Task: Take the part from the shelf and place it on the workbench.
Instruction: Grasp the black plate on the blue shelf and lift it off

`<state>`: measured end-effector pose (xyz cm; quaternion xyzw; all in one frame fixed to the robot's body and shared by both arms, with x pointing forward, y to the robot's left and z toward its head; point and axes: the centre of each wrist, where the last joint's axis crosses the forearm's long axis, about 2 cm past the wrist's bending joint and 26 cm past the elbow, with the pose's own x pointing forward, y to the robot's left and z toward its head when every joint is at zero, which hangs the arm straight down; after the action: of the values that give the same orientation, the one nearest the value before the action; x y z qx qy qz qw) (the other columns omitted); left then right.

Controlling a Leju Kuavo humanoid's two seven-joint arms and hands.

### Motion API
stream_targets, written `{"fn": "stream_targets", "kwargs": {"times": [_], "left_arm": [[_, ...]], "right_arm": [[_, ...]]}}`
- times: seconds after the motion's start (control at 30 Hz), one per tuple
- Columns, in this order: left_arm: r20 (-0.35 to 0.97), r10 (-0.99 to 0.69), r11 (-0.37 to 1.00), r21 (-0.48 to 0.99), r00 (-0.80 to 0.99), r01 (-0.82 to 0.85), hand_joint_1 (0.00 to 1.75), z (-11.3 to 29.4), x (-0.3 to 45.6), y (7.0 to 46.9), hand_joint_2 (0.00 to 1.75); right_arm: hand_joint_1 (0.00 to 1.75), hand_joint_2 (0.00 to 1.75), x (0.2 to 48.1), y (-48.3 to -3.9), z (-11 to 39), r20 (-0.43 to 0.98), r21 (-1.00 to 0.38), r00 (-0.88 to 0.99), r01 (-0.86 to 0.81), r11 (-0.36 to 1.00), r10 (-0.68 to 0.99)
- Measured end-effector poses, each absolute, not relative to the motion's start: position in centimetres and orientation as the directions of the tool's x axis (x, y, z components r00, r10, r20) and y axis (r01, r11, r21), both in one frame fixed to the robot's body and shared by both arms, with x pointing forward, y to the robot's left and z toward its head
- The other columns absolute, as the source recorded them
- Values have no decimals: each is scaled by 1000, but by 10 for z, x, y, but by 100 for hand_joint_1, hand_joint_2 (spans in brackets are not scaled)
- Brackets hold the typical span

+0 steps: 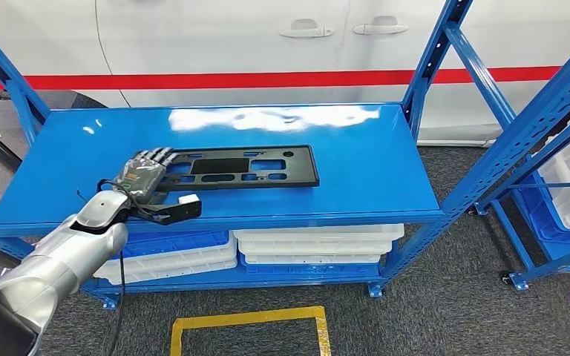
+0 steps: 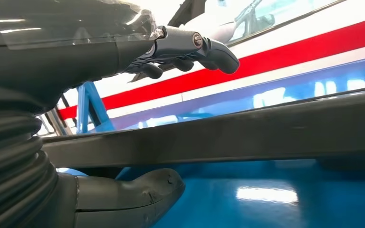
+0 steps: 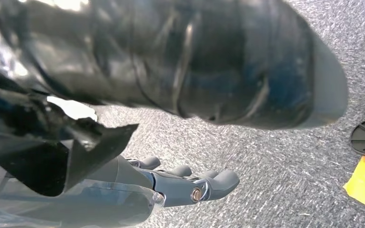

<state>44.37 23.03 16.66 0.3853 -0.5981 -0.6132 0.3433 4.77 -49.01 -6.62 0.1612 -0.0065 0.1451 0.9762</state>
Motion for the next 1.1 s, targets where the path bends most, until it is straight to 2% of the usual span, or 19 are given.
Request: {"fn": "stream_targets", "kwargs": {"times": [0.1,0.13,1.1], "left_arm": [[-58,-879,-48,998,-474,-33,168,166,443,228,175],[-57,-878,-48,998,-475,-31,175,165,443,227,175],[-28,-872,-42,999,-488,17,175,160,440,226,175]], "right_arm": [[0,0,48,-489,-67,57,315,958,-286,905,283],[0,0,48,-488,-67,57,315,957,-286,905,283],[0,0,51,-487,-67,58,317,957,-288,904,285]]}}
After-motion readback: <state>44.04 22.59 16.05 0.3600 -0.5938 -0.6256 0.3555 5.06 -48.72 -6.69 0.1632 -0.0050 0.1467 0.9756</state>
